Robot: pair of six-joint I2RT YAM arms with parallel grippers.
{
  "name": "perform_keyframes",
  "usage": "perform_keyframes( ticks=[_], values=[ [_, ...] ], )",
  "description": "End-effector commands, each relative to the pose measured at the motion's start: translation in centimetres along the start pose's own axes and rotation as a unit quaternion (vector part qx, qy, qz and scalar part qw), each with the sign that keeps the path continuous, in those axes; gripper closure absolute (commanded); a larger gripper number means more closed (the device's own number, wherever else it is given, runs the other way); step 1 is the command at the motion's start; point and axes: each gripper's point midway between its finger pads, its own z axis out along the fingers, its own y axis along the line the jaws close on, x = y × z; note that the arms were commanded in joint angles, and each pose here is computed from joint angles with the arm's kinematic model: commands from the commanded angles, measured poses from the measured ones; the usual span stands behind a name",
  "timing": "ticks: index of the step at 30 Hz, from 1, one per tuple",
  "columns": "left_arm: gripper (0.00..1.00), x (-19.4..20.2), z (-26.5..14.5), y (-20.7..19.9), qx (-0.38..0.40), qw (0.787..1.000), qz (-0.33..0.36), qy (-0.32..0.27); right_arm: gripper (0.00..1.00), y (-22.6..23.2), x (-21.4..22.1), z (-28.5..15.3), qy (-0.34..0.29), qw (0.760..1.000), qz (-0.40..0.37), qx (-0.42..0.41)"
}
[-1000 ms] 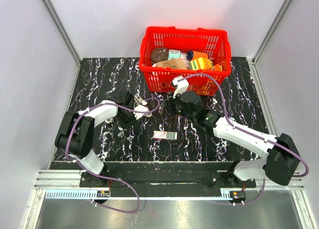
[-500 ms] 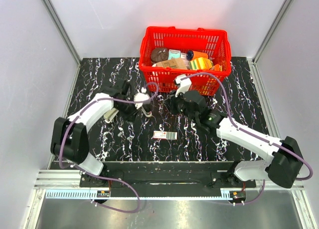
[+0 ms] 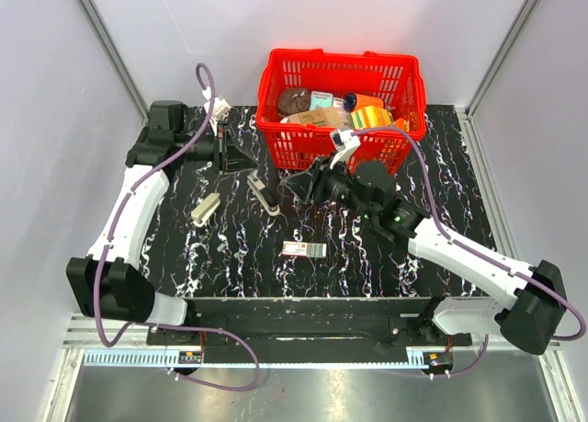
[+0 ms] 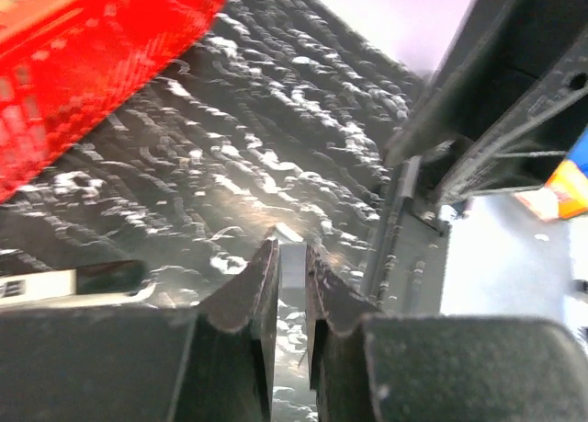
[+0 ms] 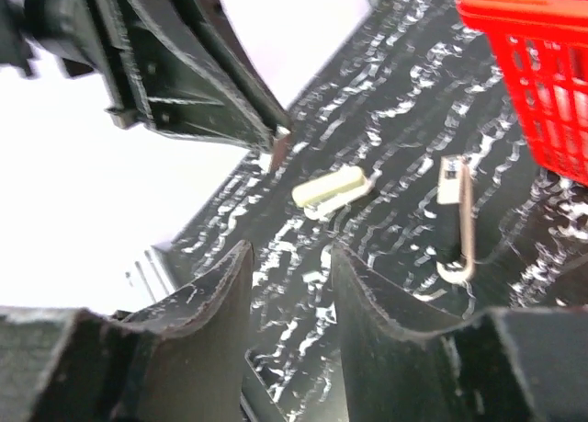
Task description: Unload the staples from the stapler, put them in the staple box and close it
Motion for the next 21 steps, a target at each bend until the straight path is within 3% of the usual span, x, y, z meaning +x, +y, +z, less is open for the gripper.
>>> perform_keyframes(
  ticks=[1, 2, 4, 8, 21],
  values=[
    [0.93, -4.2, -1.0, -6.2, 0.145, 0.986, -0.039, -0.071, 0.52, 5.2, -4.8, -1.1, -0.067, 0.988, 0.064, -0.127],
    [0.93, -3.6, -0.9, -6.4, 0.153, 0.983, -0.073, -0.074, 0.51, 5.5, -4.9, -1.1, -0.068, 0.986, 0.073, -0.137],
    [0.92, -5.6, -1.8, -8.1, 0.172, 0.977, -0.014, -0.125, 0.48, 5.9, -5.3, -1.0, -0.074, 0.982, 0.082, -0.15],
    [0.92, -6.4, -2.4, -9.4, 0.195, 0.97, -0.039, -0.143, 0.43, 6.6, -5.4, -0.8, -0.076, 0.978, 0.097, -0.171],
    [0.92, -6.5, -2.6, -9.9, 0.236, 0.953, -0.085, -0.171, 0.5, 7.4, -6.1, 0.1, -0.083, 0.97, 0.118, -0.197]
  ],
)
